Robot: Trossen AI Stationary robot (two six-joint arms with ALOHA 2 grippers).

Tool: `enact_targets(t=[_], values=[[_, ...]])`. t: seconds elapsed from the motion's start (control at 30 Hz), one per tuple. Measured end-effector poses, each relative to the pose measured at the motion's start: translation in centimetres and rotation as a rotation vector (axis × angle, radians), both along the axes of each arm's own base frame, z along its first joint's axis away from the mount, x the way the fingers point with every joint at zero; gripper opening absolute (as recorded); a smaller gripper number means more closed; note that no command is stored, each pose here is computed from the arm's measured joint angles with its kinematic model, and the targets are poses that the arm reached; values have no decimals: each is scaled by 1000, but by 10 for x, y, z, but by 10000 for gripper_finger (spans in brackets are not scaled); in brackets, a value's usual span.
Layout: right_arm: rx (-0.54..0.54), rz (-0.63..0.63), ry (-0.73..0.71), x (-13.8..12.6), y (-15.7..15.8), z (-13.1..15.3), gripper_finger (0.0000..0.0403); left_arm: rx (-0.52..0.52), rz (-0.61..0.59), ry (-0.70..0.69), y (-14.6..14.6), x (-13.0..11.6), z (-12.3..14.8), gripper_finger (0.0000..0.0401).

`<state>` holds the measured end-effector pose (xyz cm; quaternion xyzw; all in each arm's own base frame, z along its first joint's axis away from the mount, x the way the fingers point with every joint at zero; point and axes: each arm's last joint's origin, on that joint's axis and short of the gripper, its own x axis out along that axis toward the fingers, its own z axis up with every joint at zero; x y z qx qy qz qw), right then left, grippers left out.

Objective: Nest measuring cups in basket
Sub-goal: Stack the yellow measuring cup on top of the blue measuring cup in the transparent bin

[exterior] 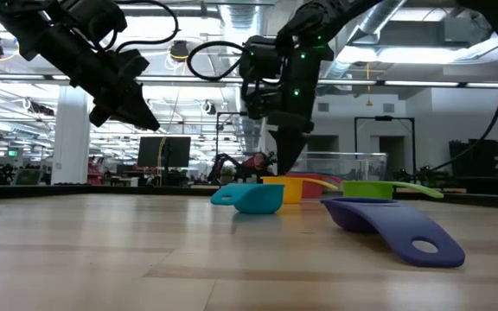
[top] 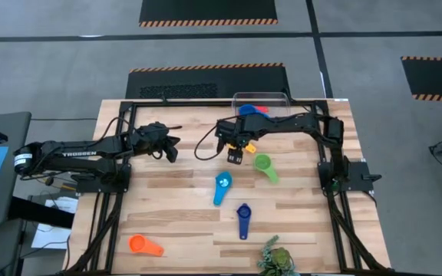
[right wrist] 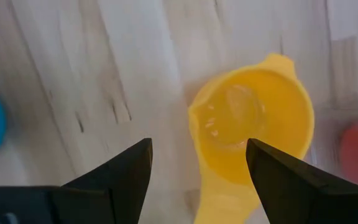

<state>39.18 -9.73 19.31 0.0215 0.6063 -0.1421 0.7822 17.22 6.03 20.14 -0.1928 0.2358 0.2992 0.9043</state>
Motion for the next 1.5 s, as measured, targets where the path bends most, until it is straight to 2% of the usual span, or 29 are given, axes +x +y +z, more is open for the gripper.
enact_targets(t=[0.2, 0.53, 0.7, 1.3, 1.5], values=[[-22, 79, -2, 1, -5, 1, 281, 11, 4, 6, 0, 0, 0, 0], [-16, 52, 17, -8, -11, -19, 281, 20, 18, 9, 1, 0, 0, 0], [-22, 56, -53, -3, -12, -22, 281, 21, 19, 9, 1, 0, 0, 0], [22, 45, -53, -5, -15, -26, 281, 22, 19, 10, 1, 0, 0, 0], [42, 12, -33, -11, -11, -38, 281, 22, 20, 10, 1, 0, 0, 0]])
